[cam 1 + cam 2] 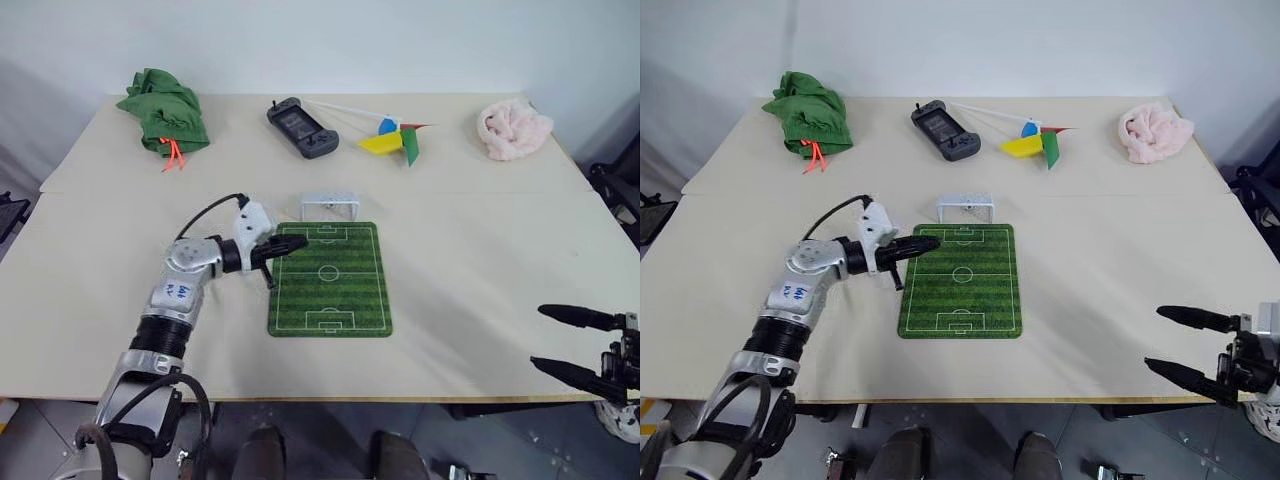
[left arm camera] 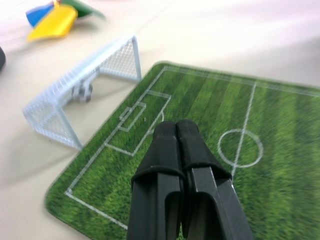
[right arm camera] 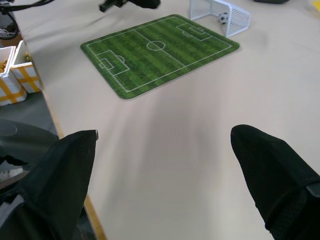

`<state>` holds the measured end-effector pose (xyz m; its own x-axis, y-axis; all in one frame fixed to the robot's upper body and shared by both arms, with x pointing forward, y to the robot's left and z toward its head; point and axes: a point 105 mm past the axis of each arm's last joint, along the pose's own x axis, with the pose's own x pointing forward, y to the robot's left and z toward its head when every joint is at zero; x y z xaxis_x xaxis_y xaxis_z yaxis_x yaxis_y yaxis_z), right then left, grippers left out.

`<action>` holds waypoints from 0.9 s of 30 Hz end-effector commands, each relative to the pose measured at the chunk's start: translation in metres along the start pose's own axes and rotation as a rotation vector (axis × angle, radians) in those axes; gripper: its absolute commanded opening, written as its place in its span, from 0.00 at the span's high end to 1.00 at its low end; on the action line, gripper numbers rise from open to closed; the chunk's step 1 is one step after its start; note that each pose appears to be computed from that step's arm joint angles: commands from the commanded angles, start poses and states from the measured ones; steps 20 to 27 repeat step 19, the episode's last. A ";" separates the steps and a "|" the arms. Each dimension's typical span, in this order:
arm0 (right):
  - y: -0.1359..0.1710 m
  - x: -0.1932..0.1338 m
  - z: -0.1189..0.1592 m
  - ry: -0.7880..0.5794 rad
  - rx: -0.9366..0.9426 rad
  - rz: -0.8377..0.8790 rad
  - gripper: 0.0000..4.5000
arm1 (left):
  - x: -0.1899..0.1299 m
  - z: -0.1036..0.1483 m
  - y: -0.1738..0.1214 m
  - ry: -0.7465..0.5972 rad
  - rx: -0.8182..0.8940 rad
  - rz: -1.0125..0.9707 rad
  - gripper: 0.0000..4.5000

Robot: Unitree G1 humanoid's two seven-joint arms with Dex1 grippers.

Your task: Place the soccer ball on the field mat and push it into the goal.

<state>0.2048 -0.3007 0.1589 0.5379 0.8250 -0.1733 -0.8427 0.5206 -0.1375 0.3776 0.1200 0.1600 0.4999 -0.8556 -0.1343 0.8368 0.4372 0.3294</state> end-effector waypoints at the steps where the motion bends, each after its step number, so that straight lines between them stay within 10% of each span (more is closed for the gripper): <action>1: -0.004 -0.003 0.003 0.006 -0.010 0.014 0.00 | -0.022 0.018 0.013 -0.074 0.027 0.036 0.99; 14: -0.041 0.021 0.000 0.033 -0.029 0.086 0.00 | -0.130 -0.011 0.001 0.004 -0.172 -0.075 0.99; 27: -0.052 0.027 0.002 0.041 -0.035 0.092 0.00 | -0.139 -0.011 0.006 0.022 -0.155 -0.021 0.99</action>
